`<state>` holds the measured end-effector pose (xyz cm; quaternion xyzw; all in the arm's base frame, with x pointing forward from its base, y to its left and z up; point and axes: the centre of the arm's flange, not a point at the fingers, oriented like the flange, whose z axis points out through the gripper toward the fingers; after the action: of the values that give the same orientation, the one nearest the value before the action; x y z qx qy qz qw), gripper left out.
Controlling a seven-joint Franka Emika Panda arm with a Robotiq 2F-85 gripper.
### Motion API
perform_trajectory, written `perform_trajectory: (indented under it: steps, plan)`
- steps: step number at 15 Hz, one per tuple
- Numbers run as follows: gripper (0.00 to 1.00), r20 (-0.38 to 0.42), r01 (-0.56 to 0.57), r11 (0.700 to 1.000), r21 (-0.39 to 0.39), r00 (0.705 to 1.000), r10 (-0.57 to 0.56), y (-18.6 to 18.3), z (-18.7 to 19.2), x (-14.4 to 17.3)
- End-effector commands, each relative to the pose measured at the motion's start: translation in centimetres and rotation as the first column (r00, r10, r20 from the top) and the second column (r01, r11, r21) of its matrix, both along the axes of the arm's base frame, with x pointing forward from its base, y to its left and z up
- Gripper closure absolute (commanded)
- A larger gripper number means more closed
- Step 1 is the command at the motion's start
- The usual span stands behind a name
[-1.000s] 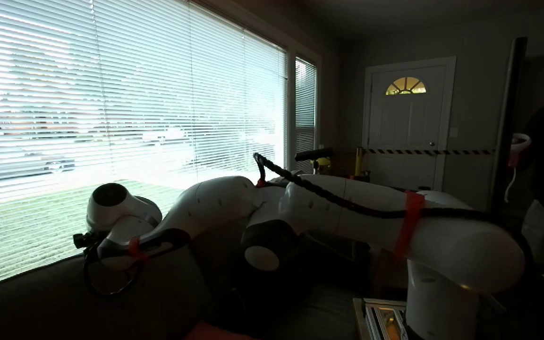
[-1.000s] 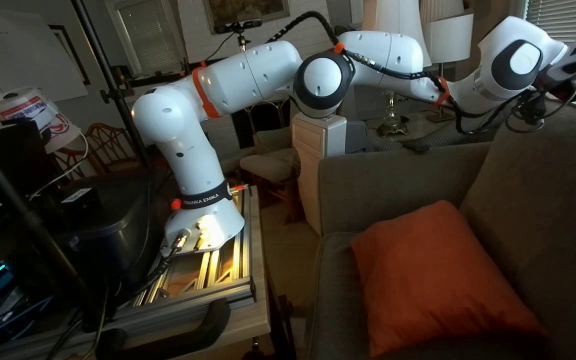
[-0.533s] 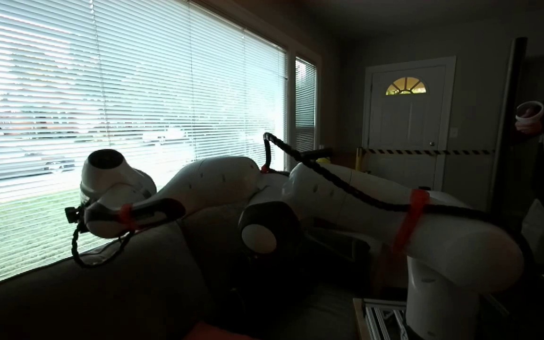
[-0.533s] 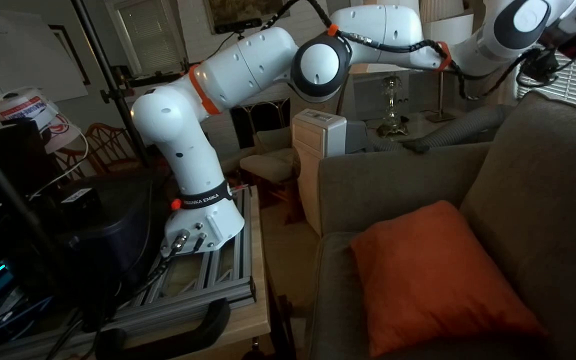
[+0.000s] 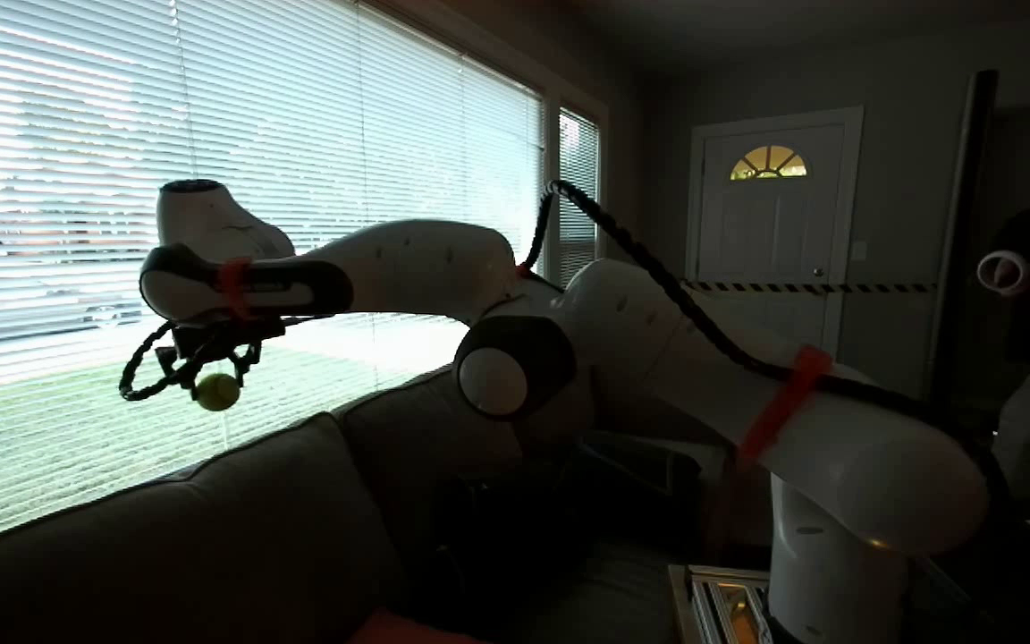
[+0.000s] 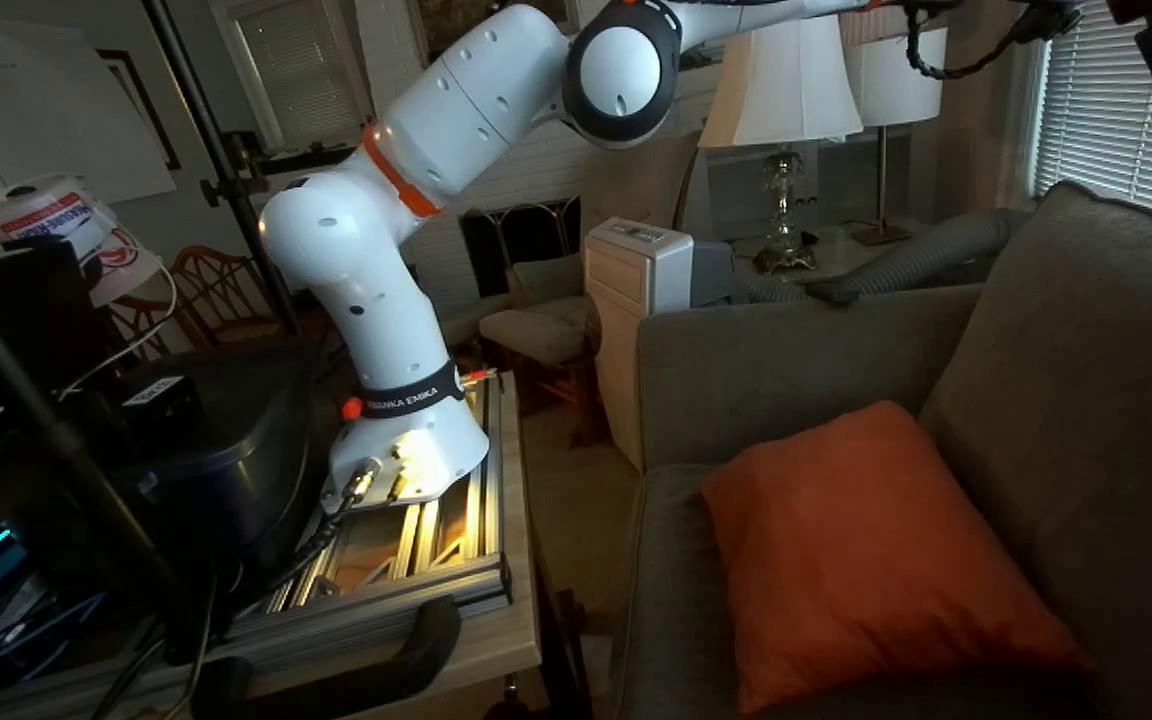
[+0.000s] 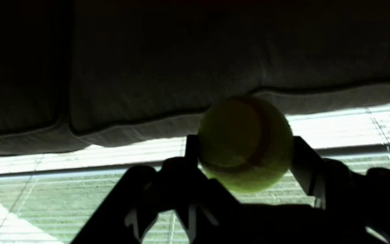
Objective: Move the orange pillow to the left then place the tennis ball on top of the orange pillow.
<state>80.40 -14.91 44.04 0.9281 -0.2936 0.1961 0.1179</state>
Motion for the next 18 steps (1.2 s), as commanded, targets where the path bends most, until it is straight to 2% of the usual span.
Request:
perform_trajectory:
  steps: [1, 3, 5, 7, 9, 10, 11, 12, 14, 15, 18]
  plan:
    - [0.58, -0.194, 0.068, 0.997, 0.030, 0.979, -0.061, -1.2, -1.8, -2.1]
    - [0.58, -0.299, 0.110, 0.994, 0.021, 0.949, -0.099, -1.4, -5.3, -3.8]
    - [0.58, -0.417, 0.142, 0.989, 0.044, 0.902, -0.111, -0.8, -8.6, -4.7]
    - [0.58, -0.531, 0.153, 0.985, 0.082, 0.843, -0.087, 0.3, -10.7, -5.7]
    - [0.58, -0.636, 0.193, 0.977, 0.090, 0.766, -0.092, 0.2, -11.8, -5.8]
    - [0.33, -0.575, 0.172, 0.984, 0.053, 0.810, -0.111, 0.1, -11.5, -5.3]
    - [0.33, -0.608, 0.183, 0.982, 0.053, 0.786, -0.113, 0.3, -12.1, -5.8]
    - [0.33, -0.621, 0.186, 0.981, 0.054, 0.776, -0.114, 0.4, -12.3, -5.9]
    - [0.33, -0.624, 0.187, 0.981, 0.055, 0.773, -0.113, 0.3, -12.2, -6.0]
    - [0.58, -0.619, 0.175, 0.982, 0.077, 0.780, -0.091, 0.5, -11.7, -5.9]
    - [0.58, -0.657, 0.119, 0.985, 0.124, 0.754, -0.009, 3.2, -12.0, -8.5]
